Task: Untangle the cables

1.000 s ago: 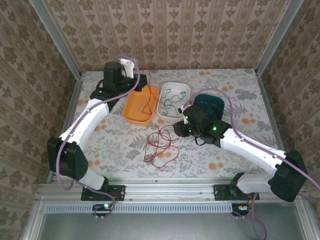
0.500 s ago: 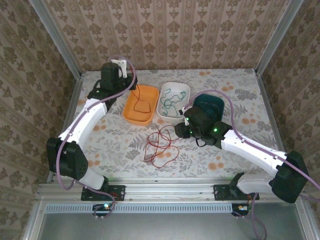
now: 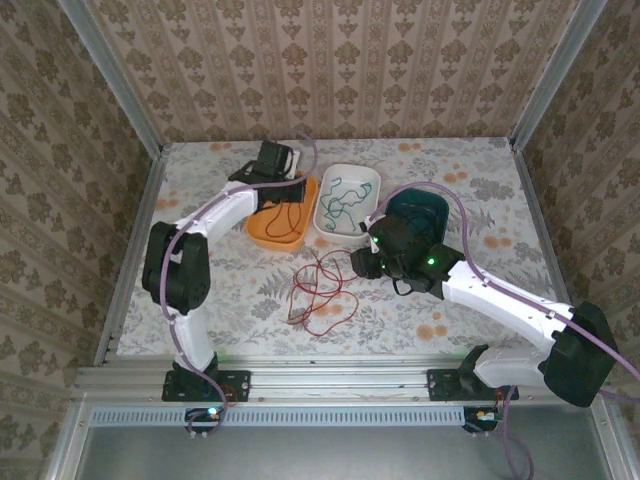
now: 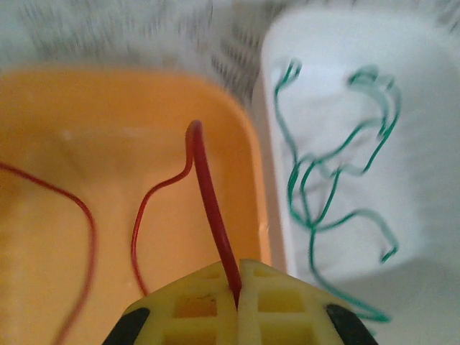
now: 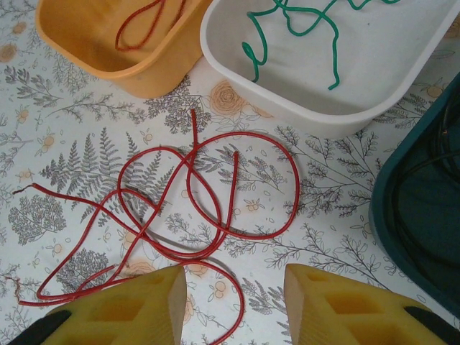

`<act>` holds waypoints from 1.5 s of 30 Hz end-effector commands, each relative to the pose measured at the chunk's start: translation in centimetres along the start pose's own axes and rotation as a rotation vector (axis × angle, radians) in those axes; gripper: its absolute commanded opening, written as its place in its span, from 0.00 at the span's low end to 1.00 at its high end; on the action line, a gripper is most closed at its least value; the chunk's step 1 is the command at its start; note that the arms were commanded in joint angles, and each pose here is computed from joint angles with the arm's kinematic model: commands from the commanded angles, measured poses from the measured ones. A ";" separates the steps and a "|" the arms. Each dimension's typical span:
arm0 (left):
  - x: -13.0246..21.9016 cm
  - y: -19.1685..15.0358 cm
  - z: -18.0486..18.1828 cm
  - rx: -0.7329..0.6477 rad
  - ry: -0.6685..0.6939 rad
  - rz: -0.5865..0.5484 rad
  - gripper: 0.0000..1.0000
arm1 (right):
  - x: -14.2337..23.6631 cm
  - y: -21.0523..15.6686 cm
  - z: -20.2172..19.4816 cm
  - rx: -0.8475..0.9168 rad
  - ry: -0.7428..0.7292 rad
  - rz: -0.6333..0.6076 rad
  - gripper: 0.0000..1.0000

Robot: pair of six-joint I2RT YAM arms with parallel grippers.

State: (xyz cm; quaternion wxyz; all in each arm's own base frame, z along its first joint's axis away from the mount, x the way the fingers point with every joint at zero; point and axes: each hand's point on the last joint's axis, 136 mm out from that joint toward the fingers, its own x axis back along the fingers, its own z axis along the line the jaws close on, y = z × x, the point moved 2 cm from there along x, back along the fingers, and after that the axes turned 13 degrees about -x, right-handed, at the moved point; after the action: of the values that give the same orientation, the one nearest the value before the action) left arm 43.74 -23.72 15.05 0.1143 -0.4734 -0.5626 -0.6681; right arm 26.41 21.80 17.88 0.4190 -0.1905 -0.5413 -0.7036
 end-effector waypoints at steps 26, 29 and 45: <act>10.0 -13.1 -9.6 -0.174 -0.156 0.051 0.84 | -0.2 0.0 -1.2 -0.007 -0.035 -0.012 0.43; 10.0 -16.4 -10.9 -0.224 -0.180 0.125 0.85 | -0.5 -0.1 -1.2 -0.008 -0.035 -0.007 0.43; 5.7 -16.3 -10.0 -0.274 -0.011 0.118 0.02 | -0.7 -1.3 0.1 0.024 0.058 0.059 0.42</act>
State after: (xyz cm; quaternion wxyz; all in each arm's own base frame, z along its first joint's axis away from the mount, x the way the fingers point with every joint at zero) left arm 23.20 -23.49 7.70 0.1084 -0.5502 -0.4364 -0.7036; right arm 26.45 21.50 16.47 0.4263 -0.2056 -0.5424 -0.6941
